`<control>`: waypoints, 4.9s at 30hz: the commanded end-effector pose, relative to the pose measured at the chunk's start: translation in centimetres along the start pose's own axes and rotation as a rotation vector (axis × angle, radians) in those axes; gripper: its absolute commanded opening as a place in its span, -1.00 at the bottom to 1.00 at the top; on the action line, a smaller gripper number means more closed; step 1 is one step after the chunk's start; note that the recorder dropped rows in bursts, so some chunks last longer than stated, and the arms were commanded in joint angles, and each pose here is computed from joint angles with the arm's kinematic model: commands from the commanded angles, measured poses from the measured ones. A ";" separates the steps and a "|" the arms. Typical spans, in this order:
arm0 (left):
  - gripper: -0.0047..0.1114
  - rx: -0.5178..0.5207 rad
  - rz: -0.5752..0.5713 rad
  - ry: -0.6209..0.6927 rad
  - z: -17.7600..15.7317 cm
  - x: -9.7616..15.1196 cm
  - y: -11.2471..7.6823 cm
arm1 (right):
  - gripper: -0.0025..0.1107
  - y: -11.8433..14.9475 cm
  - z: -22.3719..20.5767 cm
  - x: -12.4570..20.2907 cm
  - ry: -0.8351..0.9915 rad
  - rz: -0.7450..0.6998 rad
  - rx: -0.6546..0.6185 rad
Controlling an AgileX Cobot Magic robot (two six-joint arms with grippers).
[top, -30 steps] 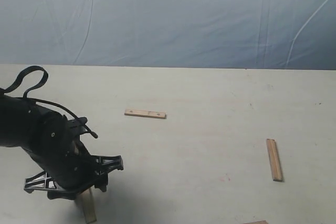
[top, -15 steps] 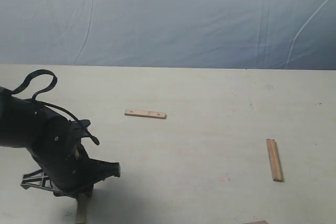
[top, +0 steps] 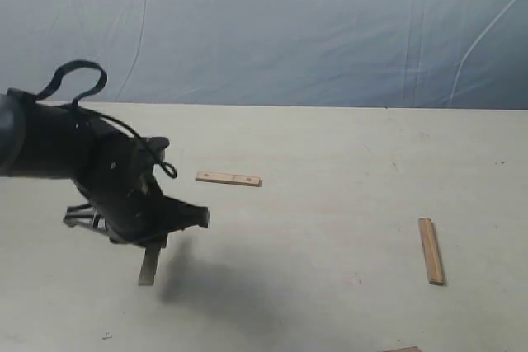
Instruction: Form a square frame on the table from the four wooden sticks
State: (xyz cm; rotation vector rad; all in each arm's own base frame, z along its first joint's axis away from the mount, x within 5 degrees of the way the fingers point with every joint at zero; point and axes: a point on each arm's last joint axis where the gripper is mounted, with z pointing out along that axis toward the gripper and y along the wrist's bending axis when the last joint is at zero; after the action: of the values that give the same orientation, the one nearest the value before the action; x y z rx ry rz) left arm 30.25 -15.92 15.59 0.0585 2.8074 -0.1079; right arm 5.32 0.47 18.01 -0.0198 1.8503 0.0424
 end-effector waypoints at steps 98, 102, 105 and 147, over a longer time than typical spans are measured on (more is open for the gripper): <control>-0.92 0.194 -0.134 -0.681 -15.0 1.7 8.6 | -0.97 -0.2 -0.1 -0.8 -0.090 -0.005 0.025; -0.92 0.274 -0.119 -0.815 -16.8 7.5 8.9 | -0.97 -0.3 -0.2 -1.6 -0.173 -0.006 0.040; -0.92 0.326 -0.132 -0.902 -17.5 11.0 9.6 | -0.97 -0.4 -0.3 -2.1 -0.235 0.002 0.049; -0.92 0.334 -0.038 -1.156 -13.6 22.0 12.5 | -0.97 2.9 21.0 -12.2 0.839 -0.017 0.012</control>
State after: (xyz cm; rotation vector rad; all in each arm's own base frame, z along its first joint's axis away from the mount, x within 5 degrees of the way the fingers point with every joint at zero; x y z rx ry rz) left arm 5.74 -1.73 20.53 0.0182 1.6119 -0.4409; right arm 27.53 2.90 25.90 0.0465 2.4485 0.0737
